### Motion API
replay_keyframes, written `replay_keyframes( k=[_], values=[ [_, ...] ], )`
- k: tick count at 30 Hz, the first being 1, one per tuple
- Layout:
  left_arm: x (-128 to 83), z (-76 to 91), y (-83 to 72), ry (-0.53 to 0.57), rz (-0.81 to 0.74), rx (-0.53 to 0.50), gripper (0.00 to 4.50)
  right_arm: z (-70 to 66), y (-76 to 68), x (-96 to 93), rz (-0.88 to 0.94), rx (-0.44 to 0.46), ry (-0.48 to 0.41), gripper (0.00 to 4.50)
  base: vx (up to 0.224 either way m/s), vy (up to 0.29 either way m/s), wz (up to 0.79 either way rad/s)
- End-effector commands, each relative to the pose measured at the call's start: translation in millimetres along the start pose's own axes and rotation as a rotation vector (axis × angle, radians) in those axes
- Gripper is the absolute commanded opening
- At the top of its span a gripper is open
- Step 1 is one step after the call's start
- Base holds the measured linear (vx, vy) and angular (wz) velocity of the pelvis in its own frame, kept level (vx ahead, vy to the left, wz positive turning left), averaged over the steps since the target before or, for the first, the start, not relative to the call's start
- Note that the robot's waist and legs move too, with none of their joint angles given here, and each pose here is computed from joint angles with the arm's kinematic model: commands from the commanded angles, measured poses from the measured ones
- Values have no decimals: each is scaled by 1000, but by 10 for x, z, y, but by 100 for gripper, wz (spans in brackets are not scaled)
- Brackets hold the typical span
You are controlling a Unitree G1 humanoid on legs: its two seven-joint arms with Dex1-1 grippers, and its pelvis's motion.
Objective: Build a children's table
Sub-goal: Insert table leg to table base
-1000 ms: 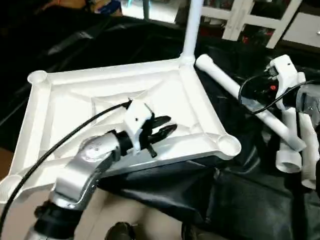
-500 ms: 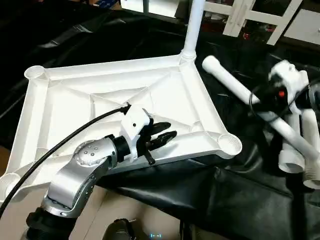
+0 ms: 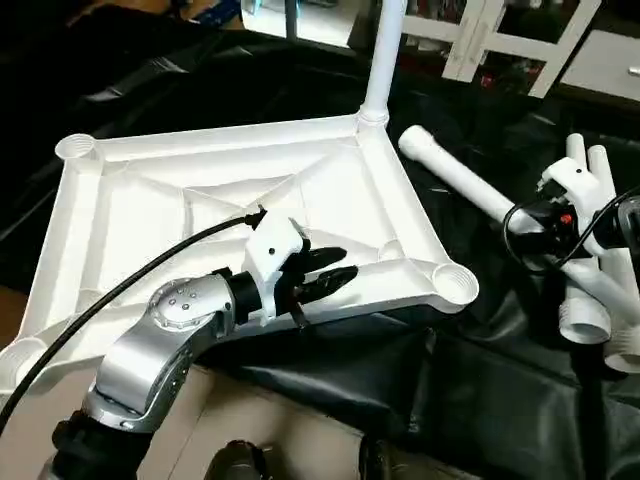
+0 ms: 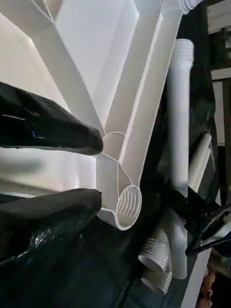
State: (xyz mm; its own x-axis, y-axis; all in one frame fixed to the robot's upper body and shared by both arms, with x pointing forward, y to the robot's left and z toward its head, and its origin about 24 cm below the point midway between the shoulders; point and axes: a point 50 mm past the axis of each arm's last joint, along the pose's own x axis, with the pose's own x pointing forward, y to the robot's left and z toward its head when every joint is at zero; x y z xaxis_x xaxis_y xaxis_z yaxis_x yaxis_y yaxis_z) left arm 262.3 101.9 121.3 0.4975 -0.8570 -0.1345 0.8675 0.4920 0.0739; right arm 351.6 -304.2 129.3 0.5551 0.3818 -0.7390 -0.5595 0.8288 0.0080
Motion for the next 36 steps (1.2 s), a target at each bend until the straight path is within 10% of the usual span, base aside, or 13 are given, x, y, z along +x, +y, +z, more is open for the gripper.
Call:
replay_keyframes(
  k=[1,18,23,29,36],
  values=[
    [4,17,8,-4,-13,14,144,-154,8,56,12,57,23,234,0,0,0],
    [131,174,131,-104,66,-24,144,59,-16,-71,46,161,-184,149,0,0,0],
    [209,321,164,-248,134,-195,192,301,-80,-339,72,217,-424,149,0,0,0],
    [384,609,74,-426,79,-341,239,977,246,-905,429,406,-1002,149,0,0,0],
    [623,684,14,-389,-10,-304,289,1174,673,-800,661,451,-1080,148,0,0,0]
  ],
)
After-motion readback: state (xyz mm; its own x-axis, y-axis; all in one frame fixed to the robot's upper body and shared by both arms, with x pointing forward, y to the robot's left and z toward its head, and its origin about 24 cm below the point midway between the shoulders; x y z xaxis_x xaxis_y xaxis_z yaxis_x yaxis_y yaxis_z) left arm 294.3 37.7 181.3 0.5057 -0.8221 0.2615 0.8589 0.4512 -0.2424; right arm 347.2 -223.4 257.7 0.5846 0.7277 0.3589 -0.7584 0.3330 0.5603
